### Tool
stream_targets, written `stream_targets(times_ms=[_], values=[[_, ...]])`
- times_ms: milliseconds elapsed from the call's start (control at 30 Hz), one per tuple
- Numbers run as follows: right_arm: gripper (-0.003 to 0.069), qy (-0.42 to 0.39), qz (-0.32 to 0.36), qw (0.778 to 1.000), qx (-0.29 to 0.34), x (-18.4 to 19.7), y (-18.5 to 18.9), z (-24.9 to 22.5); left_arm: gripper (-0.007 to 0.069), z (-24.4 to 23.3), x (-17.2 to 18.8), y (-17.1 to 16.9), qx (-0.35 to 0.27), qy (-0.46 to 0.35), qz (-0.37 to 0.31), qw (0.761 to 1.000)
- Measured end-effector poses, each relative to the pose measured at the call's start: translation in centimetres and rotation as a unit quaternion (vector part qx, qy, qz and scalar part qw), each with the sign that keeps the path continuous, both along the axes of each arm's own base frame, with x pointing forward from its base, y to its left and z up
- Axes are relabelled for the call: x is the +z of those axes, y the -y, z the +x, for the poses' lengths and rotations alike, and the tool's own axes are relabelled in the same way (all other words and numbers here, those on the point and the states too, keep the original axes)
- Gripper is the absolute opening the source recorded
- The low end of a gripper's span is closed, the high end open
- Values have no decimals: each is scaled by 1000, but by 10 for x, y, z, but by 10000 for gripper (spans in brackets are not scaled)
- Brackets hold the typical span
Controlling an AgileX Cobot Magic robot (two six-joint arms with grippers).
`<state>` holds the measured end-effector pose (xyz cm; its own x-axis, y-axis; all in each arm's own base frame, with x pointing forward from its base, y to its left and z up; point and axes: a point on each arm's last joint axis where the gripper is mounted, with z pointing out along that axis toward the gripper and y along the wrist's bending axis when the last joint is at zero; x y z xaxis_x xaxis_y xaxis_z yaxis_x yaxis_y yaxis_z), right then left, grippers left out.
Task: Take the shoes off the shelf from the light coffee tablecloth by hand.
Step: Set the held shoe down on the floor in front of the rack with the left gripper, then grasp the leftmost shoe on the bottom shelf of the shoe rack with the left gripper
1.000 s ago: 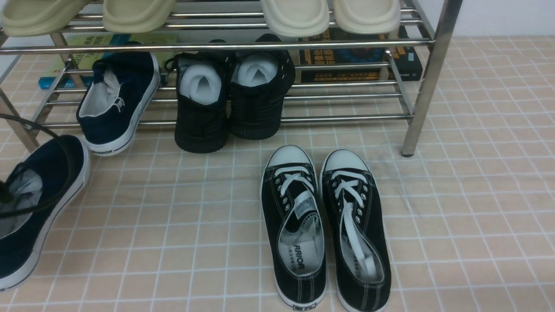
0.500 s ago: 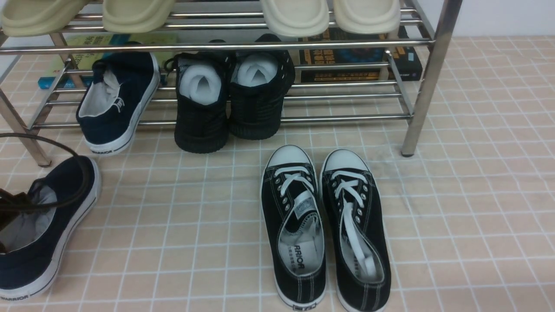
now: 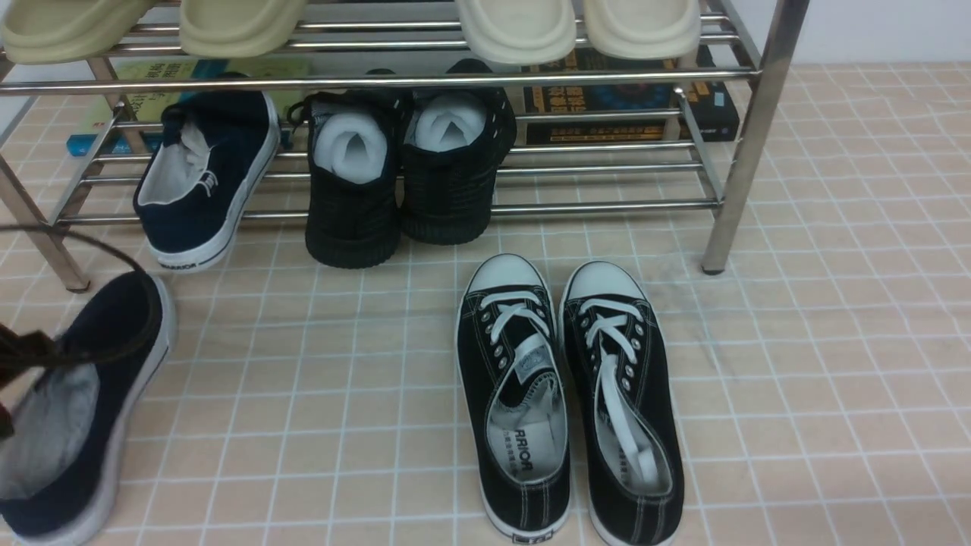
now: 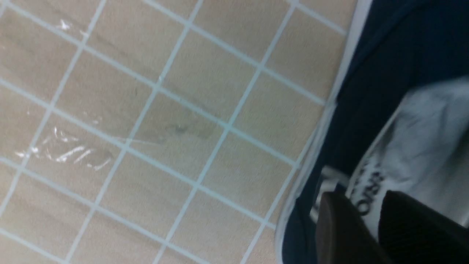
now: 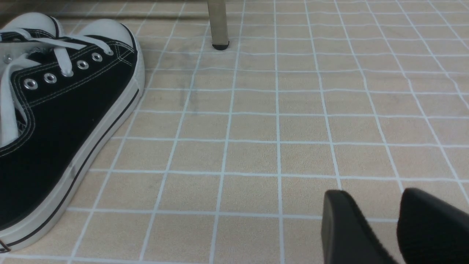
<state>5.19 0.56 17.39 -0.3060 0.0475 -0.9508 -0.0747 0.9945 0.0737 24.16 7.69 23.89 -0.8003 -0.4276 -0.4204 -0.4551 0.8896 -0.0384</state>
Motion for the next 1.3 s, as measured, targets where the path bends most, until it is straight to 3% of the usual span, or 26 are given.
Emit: stream_targets(times_ms=[133, 267, 433, 600, 733, 867, 1033, 1300], values=[[239, 0, 0, 1000, 0, 0, 0, 0, 322, 8, 24, -3, 1, 22, 7, 1000], [239, 0, 0, 1000, 0, 0, 0, 0, 335, 14, 41, -4, 4, 36, 7, 999], [239, 0, 0, 1000, 0, 0, 0, 0, 227, 22, 67, -2, 4, 60, 2, 998], [239, 0, 0, 1000, 0, 0, 0, 0, 30, 33, 95, 20, -38, 89, 1, 995], [239, 0, 0, 1000, 0, 0, 0, 0, 1, 41, 107, 57, -100, 105, -6, 989], [239, 0, 0, 1000, 0, 0, 0, 0, 1, 48, 110, 77, -98, 123, -36, 987], [239, 0, 0, 1000, 0, 0, 0, 0, 44, 71, 105, 82, -38, 157, -74, 984], [239, 0, 0, 1000, 0, 0, 0, 0, 291, 112, 67, 82, -19, 164, -84, 983]])
